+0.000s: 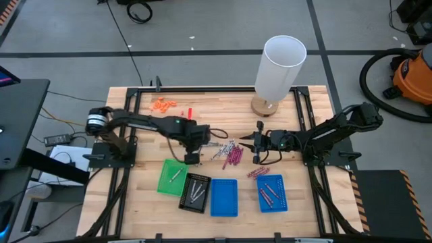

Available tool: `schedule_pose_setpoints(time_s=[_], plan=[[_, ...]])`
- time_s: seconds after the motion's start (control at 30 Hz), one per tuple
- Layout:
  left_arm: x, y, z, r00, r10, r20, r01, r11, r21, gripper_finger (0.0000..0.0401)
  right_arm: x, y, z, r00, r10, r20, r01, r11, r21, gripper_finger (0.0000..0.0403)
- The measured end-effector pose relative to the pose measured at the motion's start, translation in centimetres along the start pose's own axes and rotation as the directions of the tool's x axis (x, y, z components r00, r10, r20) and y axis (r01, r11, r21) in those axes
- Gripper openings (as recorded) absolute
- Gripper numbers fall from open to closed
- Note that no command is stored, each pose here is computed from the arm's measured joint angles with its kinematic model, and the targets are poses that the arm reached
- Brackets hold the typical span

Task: Sort crayons
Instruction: Put the black crayon into the black bin

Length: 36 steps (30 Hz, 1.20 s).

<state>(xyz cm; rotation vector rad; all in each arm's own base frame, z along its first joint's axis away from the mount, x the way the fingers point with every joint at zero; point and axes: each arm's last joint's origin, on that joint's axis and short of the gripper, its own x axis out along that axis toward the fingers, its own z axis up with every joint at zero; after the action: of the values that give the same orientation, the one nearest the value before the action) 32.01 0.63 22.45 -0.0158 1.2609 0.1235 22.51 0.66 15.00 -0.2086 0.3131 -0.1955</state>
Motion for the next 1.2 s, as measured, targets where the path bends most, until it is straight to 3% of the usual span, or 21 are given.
schedule_pose_setpoints(time_s=[0.23,0.43,0.9,1.07,1.2], plan=[[-4.2,-2.3,-1.0,0.996,-0.038,0.084,0.049,0.988,-0.144,0.0014,0.0,0.0,0.0,1.0,0.0,-0.002,0.0,1.0,-0.002,0.0105],[-3.8,-5.7,-3.9,0.997,-0.058,0.051,0.07,0.961,-0.266,0.0014,-0.1,0.3,-0.1,1.0,0.014,-0.007,-0.014,1.0,-0.009,0.0105],[-4.2,-10.3,-7.3,0.997,-0.055,-0.054,0.031,0.925,-0.378,0.002,-0.3,1.0,0.3,0.999,0.034,0.026,-0.034,0.999,-0.018,0.0105],[-4.4,-11.0,-7.7,0.999,-0.025,-0.029,0.013,0.928,-0.371,0.002,-0.3,1.1,0.4,0.999,0.038,0.036,-0.037,0.999,-0.018,0.0105],[-4.5,-11.6,-6.8,0.995,-0.073,0.067,0.092,0.93,-0.356,0.002,-0.3,1.1,0.5,0.999,0.034,0.039,-0.034,0.999,-0.017,0.0105]])
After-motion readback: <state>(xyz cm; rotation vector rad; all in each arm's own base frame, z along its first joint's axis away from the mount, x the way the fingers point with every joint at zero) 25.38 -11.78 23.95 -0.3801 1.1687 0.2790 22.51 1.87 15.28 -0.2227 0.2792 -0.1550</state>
